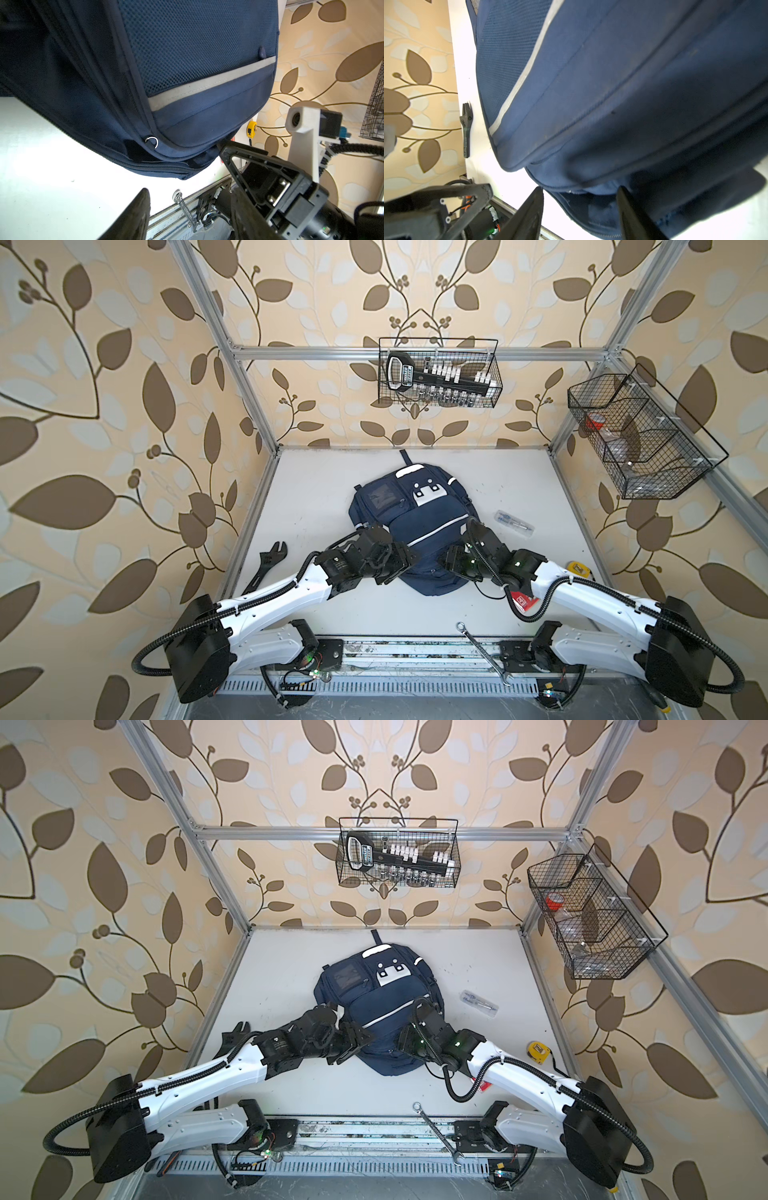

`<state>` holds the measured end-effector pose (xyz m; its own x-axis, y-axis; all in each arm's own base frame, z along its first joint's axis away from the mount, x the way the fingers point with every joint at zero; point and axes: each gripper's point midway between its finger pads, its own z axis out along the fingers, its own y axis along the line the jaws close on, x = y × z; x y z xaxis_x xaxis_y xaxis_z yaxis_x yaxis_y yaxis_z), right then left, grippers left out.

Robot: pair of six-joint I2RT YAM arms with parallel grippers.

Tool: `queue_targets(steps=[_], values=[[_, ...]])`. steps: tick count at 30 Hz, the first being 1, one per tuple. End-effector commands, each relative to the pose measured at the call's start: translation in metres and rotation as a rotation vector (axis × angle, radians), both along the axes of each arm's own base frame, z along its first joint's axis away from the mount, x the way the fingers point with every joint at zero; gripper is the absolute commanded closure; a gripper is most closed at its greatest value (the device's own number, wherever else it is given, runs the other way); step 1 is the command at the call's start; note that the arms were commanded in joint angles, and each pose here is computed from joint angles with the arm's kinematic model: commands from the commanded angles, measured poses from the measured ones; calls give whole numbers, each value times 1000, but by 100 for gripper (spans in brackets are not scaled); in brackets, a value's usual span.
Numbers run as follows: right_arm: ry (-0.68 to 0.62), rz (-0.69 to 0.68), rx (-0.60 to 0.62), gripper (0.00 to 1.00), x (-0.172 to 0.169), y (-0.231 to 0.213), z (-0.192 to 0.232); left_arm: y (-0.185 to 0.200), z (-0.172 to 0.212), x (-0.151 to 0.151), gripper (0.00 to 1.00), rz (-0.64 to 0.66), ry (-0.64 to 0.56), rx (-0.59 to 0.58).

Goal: Pack the student bag

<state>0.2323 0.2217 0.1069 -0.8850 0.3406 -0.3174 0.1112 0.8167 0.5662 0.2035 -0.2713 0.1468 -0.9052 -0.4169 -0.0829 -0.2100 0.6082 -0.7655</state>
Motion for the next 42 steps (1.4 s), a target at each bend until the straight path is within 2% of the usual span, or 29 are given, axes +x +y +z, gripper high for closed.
queue_targets(steps=[1, 9, 13, 14, 15, 16, 18, 19, 22, 27, 35, 39, 42], values=[[0, -21, 70, 43, 13, 6, 4, 0, 18, 5, 38, -2, -44, -18], [33, -37, 190, 42, 17, 23, -5, -3, 19, 5, 37, -6, -48, -42], [5, -47, 289, 40, 22, 33, 4, -6, 21, 5, 37, -11, -55, -66], [-7, -40, 305, 43, 24, 36, 7, -6, 20, 5, 37, -12, -55, -66], [-21, -29, 322, 52, 26, 40, 12, -6, 19, 6, 37, -10, -51, -65], [-35, -16, 338, 66, 29, 45, 19, -6, 17, 6, 37, -9, -47, -69], [-57, 20, 367, 82, 34, 55, 35, -9, 16, 7, 37, -5, -40, -104], [-72, 37, 384, 88, 37, 60, 46, -10, 15, 8, 36, 2, -36, -125], [-128, 62, 421, 94, 43, 67, 79, -10, 17, 12, 34, 17, -30, -156], [-176, 81, 468, 100, 45, 71, 113, -8, 20, 19, 31, 62, -15, -162], [-178, 70, 502, 100, 40, 68, 118, 4, 24, 51, 33, 234, 3, -271], [-182, 76, 510, 100, 39, 68, 122, -2, 25, 64, 37, 249, -19, -289], [-184, 76, 511, 100, 39, 68, 123, -10, 23, 71, 44, 258, -18, -346]])
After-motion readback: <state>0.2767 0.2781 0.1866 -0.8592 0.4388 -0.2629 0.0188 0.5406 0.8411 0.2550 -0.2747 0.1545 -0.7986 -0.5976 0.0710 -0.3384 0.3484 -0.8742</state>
